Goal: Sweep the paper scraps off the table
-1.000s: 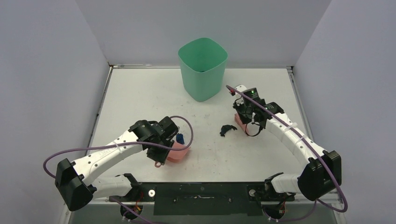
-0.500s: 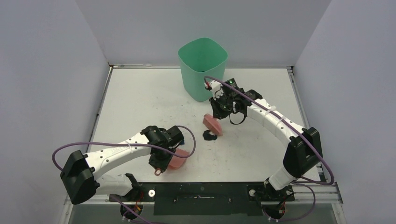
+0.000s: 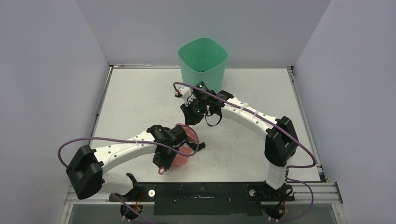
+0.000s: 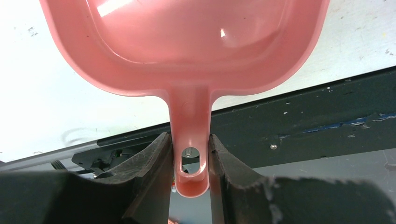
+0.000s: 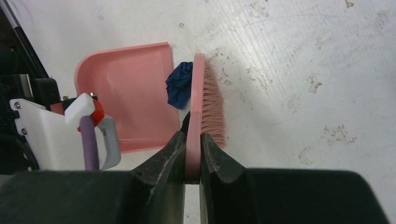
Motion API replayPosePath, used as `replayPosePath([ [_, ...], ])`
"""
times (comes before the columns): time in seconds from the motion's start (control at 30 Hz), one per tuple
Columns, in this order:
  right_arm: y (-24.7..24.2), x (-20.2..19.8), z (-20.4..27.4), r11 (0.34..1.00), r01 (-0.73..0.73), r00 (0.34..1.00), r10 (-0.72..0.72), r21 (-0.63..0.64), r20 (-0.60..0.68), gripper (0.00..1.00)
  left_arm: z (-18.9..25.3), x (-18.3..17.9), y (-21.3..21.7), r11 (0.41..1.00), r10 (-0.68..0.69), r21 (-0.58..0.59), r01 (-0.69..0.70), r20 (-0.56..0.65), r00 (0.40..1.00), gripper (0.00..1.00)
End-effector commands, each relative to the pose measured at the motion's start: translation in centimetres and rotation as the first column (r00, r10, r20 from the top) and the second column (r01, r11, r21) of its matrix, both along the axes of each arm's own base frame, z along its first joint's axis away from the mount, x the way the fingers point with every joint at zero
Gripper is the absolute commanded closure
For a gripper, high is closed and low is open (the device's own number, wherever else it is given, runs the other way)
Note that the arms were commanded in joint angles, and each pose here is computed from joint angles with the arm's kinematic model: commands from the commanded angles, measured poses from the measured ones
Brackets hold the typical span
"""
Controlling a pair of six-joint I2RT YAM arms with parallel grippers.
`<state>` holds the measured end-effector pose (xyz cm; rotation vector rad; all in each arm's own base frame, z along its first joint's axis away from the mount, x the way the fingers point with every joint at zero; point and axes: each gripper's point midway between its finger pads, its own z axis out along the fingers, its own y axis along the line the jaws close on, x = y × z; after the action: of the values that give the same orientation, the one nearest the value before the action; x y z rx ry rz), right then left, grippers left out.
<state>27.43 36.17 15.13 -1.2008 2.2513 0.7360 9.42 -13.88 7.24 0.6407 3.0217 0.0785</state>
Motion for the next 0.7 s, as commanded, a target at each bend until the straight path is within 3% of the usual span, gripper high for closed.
replayPosePath([
  [0.0,0.5,-3.1,-2.3,0.994,-0.098,0.989,0.093,-0.04,-0.112,0.95,0.4,1.1,-1.5,0.999,-0.017,-0.049,0.019,0.04,0.999,1.0],
  [0.17,-0.2,-4.7,-0.8,0.983,-0.183,0.979,0.181,-0.013,-0.094,0.95,0.5,1.6,-1.8,0.998,0.003,-0.068,0.002,0.071,0.997,1.0],
  [0.37,-1.0,-5.6,3.8,0.965,-0.251,0.968,0.249,0.073,0.036,0.95,1.0,1.9,-2.3,0.993,0.033,-0.117,-0.02,0.109,0.993,1.0],
  [0.67,-3.9,-3.1,9.0,0.978,-0.146,0.979,0.122,0.148,0.162,0.95,2.8,2.3,-2.1,0.981,0.108,-0.18,-0.07,0.206,0.973,1.0],
])
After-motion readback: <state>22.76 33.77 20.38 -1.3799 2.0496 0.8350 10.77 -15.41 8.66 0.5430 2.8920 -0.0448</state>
